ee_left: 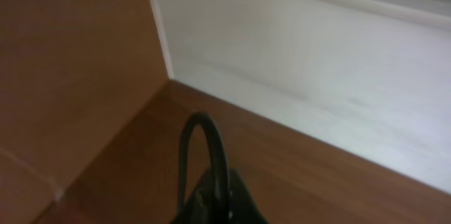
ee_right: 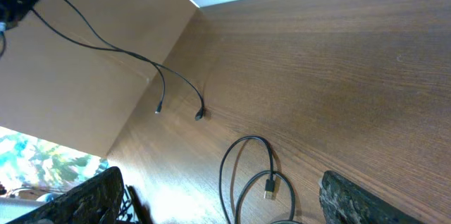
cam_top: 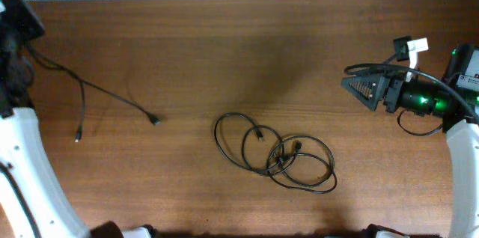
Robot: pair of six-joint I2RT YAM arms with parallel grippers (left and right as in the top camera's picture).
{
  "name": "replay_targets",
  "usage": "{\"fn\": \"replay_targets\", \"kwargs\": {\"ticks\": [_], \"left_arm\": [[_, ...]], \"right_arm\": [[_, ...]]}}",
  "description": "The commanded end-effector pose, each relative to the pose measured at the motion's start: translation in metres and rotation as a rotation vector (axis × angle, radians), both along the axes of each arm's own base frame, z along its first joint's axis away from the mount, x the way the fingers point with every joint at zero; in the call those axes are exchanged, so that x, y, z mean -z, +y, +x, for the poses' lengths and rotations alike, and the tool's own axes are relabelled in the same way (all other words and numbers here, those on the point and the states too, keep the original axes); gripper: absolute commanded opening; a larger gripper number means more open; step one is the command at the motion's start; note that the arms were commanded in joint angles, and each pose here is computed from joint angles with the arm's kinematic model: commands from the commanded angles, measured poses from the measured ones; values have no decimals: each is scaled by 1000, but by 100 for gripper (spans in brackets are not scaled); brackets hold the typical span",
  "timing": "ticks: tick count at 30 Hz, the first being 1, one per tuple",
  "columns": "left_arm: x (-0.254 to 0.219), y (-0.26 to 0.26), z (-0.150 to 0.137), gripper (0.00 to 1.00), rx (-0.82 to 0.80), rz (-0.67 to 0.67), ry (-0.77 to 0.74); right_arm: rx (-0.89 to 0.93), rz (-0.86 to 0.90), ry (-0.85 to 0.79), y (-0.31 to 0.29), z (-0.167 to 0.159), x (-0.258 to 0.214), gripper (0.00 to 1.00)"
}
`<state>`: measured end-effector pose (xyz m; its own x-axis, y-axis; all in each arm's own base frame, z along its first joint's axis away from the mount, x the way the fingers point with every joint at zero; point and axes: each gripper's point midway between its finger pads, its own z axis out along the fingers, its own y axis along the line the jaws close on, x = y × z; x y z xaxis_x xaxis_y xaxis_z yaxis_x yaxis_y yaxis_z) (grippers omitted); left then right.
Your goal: Untangle cables
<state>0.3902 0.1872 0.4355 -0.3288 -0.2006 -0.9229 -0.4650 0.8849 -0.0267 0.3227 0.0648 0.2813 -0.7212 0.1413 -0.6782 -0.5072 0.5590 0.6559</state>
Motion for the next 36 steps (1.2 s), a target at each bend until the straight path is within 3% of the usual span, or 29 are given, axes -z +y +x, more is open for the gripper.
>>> {"fn": "replay_targets", "kwargs": {"ticks": [1,8,11,13,19,26,27,28,29,36], "left_arm": [[20,57,-3,0,-119,3,39],[41,151,-35,0,-318,-5,45],[34,196,-75,0,-464,23,20],[32,204,-83,0,-472,15,3],[66,174,-61,0,-263,-142,51],[142,141,-26,0,-168,-302,243],[151,139,-22,11,-161,-316,261],[158,138,-20,50,-156,-328,277],[167,135,-17,99,-150,-344,298],[197,116,-17,99,-124,-420,400]], "right_arm": [[6,-8,-17,0,-2,-6,87],[6,-8,-16,0,-2,-6,87],[6,-9,-17,-1,-2,-6,87],[7,-9,-17,-1,-2,-6,87],[6,-7,-13,0,-3,-6,87],[6,-5,-6,0,-3,-5,87],[6,-5,-6,0,-3,-5,87],[6,-5,-5,0,-3,-5,87],[6,-5,-5,0,-3,-5,87],[6,-6,-7,0,-3,-5,87]]}}
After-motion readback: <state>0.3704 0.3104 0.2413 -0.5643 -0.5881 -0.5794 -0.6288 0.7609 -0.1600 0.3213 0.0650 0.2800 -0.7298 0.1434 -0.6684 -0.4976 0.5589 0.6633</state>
